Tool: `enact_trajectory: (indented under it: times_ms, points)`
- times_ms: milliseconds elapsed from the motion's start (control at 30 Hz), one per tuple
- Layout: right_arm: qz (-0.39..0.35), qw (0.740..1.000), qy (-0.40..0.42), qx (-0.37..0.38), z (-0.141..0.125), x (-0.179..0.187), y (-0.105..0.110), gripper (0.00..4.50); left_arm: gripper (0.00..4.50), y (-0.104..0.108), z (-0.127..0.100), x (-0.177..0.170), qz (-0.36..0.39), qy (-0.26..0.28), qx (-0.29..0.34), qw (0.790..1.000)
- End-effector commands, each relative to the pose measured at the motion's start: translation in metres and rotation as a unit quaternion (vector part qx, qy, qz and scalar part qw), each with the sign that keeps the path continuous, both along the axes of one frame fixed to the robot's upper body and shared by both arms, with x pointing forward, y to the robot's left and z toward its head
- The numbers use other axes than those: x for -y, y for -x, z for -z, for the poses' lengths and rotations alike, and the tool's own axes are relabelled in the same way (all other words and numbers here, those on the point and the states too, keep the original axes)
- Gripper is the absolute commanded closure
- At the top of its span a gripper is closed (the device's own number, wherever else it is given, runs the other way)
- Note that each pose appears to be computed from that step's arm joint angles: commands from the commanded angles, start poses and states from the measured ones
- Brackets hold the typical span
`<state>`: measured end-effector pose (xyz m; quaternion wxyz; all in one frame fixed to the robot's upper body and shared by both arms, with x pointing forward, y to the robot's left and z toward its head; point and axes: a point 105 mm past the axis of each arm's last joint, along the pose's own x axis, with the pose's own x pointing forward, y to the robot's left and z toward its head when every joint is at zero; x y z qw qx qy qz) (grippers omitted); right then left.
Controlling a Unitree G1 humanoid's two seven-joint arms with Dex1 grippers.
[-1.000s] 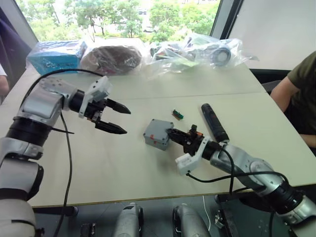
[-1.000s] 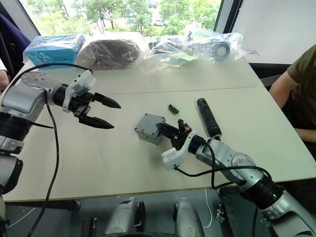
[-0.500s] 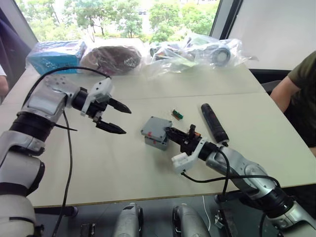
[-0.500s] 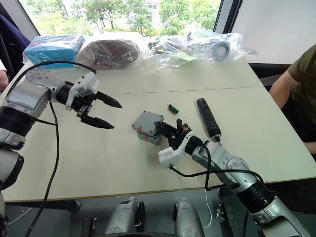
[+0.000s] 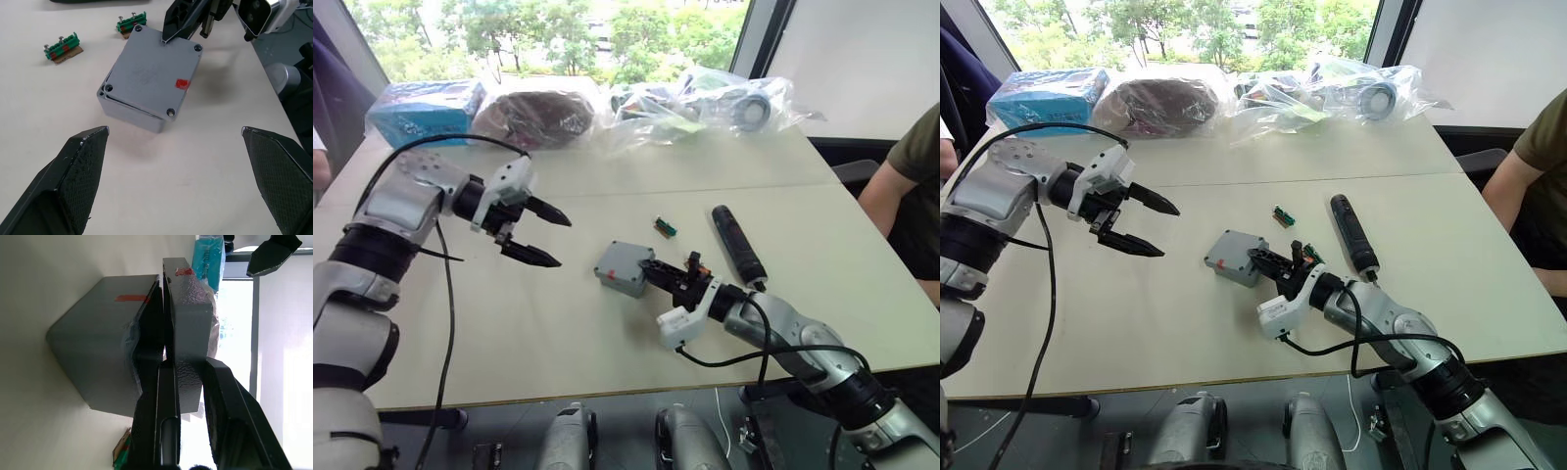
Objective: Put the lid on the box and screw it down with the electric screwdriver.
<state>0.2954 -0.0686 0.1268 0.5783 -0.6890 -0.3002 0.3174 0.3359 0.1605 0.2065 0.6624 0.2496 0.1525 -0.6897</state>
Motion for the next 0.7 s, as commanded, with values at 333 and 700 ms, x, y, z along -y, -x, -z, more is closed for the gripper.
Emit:
enact_trajectory:
  times_ms: [333,700]
  points:
    - [-0.013,0.998,-0.003,0.056,-0.022,0.002,-0.008,4.35,0.02,0.005,-0.008,-0.004,0.003,0.011,0.015,1.0]
    - [-0.018,0.999,0.005,0.038,-0.013,0.007,-0.015,4.35,0.02,0.006,-0.008,-0.005,0.002,0.011,0.017,1.0]
